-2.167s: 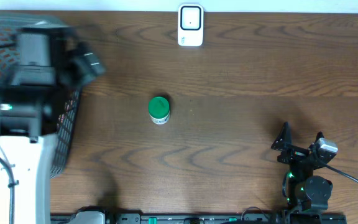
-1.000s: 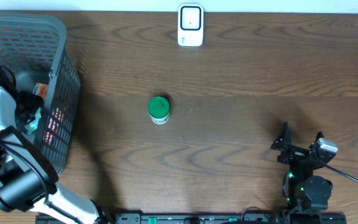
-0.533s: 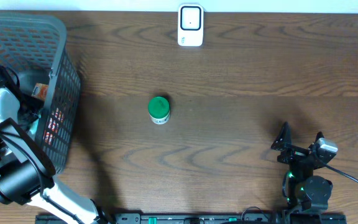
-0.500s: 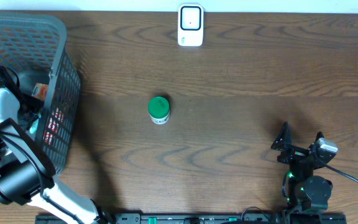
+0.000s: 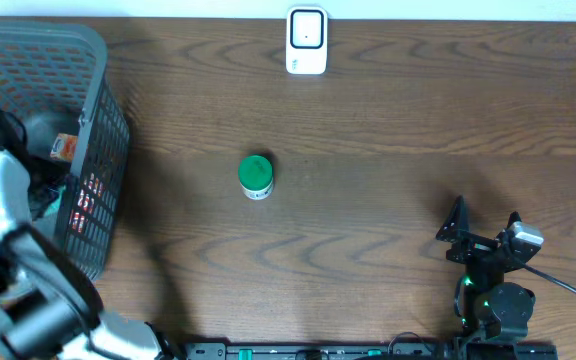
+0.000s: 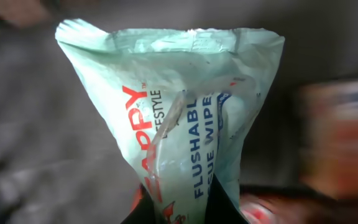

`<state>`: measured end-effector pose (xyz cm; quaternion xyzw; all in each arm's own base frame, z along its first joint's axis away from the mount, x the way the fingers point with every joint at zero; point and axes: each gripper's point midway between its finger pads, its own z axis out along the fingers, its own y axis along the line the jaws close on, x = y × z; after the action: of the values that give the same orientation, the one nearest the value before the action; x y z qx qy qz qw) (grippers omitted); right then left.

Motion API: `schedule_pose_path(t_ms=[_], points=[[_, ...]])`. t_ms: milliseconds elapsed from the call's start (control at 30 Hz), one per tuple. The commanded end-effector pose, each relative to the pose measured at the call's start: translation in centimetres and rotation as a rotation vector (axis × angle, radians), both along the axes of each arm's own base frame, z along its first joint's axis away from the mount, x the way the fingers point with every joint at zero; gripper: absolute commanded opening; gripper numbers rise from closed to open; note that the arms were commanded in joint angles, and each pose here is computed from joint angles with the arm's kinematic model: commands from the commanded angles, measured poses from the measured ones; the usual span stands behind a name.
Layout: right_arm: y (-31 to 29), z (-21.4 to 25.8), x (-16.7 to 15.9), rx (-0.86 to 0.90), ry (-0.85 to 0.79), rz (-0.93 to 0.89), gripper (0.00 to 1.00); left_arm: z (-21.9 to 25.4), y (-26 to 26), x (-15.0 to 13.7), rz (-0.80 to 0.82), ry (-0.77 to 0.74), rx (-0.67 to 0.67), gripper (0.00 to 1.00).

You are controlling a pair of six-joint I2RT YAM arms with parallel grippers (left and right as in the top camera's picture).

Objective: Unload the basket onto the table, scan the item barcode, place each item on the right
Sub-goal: 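Carry the wipes pack to the scanner and hold it beneath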

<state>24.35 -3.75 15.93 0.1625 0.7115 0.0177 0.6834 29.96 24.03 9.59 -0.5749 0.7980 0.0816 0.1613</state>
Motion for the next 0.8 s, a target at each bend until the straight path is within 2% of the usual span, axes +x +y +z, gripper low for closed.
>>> schedule_pose_path(t_ms=[0, 167, 267, 333, 467, 667, 767], points=[[-0.1, 0.0, 0.0, 0.012, -0.004, -0.006, 0.99, 9.6, 0.6, -0.6, 0.022, -0.200, 0.176, 0.07], [-0.1, 0.0, 0.0, 0.012, -0.004, -0.006, 0.99, 19.3, -1.8, -3.6, 0.033, -0.441, 0.318, 0.07], [-0.1, 0.0, 0.0, 0.012, -0.004, -0.006, 0.99, 22.9, -5.5, -3.9, -0.057, -0.599, 0.290, 0.07], [-0.1, 0.0, 0.0, 0.012, -0.004, -0.006, 0.99, 24.8, -10.2, -2.8, -0.237, -0.724, 0.200, 0.07], [-0.1, 0.0, 0.0, 0.012, -0.004, -0.006, 0.99, 25.9, -19.4, -0.8, -0.559, -0.836, -0.015, 0.07], [-0.1, 0.0, 0.0, 0.012, -0.004, -0.006, 0.99, 24.0, -35.8, 1.0, -1.112, -0.804, -0.378, 0.08], [-0.1, 0.0, 0.0, 0.012, -0.004, -0.006, 0.99, 21.8, -43.0, 0.8, -1.310, -0.739, -0.541, 0.07]])
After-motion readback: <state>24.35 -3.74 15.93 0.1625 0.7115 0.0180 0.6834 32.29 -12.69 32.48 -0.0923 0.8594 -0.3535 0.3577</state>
